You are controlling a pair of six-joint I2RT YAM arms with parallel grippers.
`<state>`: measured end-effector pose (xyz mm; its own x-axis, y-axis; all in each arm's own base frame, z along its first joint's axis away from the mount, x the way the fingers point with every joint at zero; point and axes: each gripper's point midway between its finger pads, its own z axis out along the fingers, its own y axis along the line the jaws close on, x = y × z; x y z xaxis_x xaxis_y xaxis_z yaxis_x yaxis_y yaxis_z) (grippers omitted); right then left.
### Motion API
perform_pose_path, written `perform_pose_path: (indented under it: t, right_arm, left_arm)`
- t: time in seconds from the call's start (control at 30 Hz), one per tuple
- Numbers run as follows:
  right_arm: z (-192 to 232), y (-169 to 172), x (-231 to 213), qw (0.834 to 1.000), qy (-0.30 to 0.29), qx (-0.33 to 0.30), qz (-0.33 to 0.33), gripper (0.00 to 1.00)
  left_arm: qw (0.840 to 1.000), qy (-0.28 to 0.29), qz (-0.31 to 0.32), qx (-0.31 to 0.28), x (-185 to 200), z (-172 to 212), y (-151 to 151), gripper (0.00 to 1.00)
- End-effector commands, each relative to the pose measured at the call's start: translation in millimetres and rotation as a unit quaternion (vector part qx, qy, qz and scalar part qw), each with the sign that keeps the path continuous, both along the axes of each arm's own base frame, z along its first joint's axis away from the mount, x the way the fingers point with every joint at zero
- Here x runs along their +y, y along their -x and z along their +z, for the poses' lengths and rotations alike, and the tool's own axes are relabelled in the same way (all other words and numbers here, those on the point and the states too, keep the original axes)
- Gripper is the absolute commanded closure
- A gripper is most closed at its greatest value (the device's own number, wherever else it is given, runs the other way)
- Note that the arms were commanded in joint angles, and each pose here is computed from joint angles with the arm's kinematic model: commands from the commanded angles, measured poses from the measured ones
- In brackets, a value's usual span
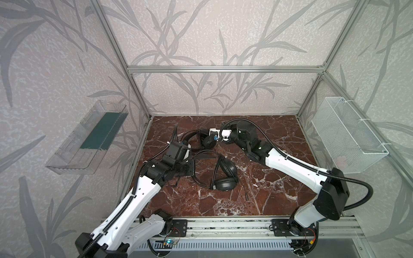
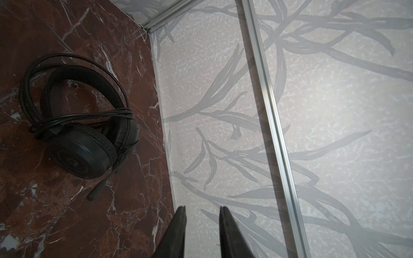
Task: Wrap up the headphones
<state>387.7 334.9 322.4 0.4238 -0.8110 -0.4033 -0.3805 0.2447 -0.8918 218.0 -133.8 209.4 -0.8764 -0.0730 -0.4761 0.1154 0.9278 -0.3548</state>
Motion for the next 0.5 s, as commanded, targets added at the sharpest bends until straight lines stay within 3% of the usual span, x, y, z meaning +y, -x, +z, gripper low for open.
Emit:
perform_pose_path:
  t: [0.0, 0.47]
  right_arm:
    - [25, 3, -12, 0.999, -0.045, -0.013, -0.013, 0.72]
    - [-27, 6, -22, 0.991, -0.109, 0.065, -0.041, 0.71]
  left_arm:
    - [0.999, 0.019, -0.030, 0.004, -5, 18, 16, 1.00]
    - [0.998, 0.033, -0.042, -0.013, -6, 50, 22, 1.00]
